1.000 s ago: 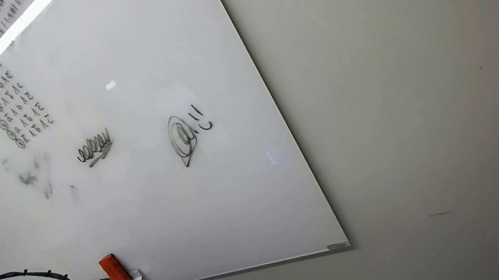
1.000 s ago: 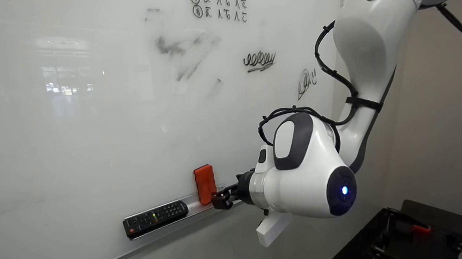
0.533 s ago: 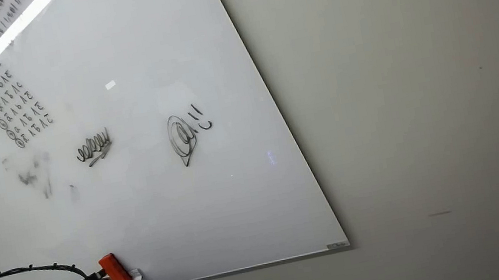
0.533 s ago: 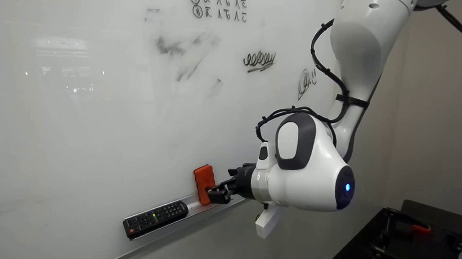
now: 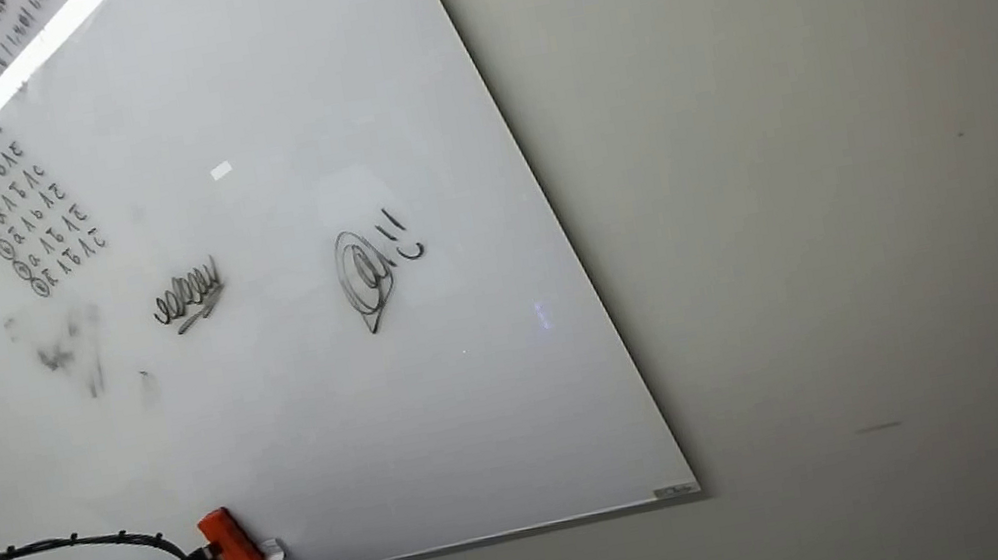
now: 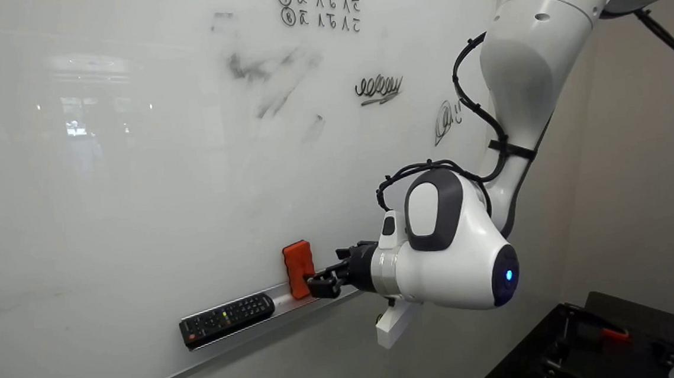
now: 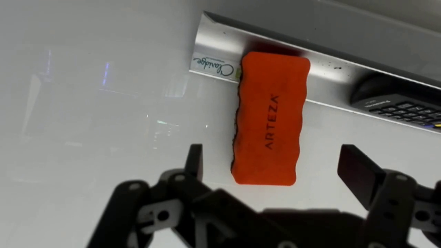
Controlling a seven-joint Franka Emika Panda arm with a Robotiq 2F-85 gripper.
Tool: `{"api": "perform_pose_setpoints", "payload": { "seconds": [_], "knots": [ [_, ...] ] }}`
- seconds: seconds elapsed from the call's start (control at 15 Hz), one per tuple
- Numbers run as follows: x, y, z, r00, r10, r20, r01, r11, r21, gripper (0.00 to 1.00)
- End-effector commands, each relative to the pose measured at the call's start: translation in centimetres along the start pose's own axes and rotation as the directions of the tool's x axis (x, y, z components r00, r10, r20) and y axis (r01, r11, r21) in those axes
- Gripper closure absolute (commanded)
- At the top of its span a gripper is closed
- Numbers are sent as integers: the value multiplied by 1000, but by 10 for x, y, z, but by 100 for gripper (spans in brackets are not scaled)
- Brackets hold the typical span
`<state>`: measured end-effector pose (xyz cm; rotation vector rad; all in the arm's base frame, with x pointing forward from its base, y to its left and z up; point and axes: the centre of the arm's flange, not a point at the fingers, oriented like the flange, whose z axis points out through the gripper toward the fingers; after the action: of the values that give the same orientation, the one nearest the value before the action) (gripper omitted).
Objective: Use the duster to erase the right part of the white board
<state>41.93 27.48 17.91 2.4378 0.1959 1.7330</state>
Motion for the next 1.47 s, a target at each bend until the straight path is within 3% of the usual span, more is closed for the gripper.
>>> {"api": "perform_pose_setpoints", "payload": {
  "seconds": [0.0, 0.47, 0.8, 1.2, 1.4],
  "knots": [
    [-3, -2, 4, 1000, 4, -16, -4, 1000, -2, 0],
    [-30, -14, 25, 994, -20, -103, 22, 1000, 13, 0],
    [-41, -14, 32, 991, 47, -126, -39, 997, 65, 0],
    [-5, -6, 34, 948, 236, -213, -226, 971, 73, 0],
    [5, 4, 35, 947, 267, -179, -272, 962, -5, 0]
  ]
}}
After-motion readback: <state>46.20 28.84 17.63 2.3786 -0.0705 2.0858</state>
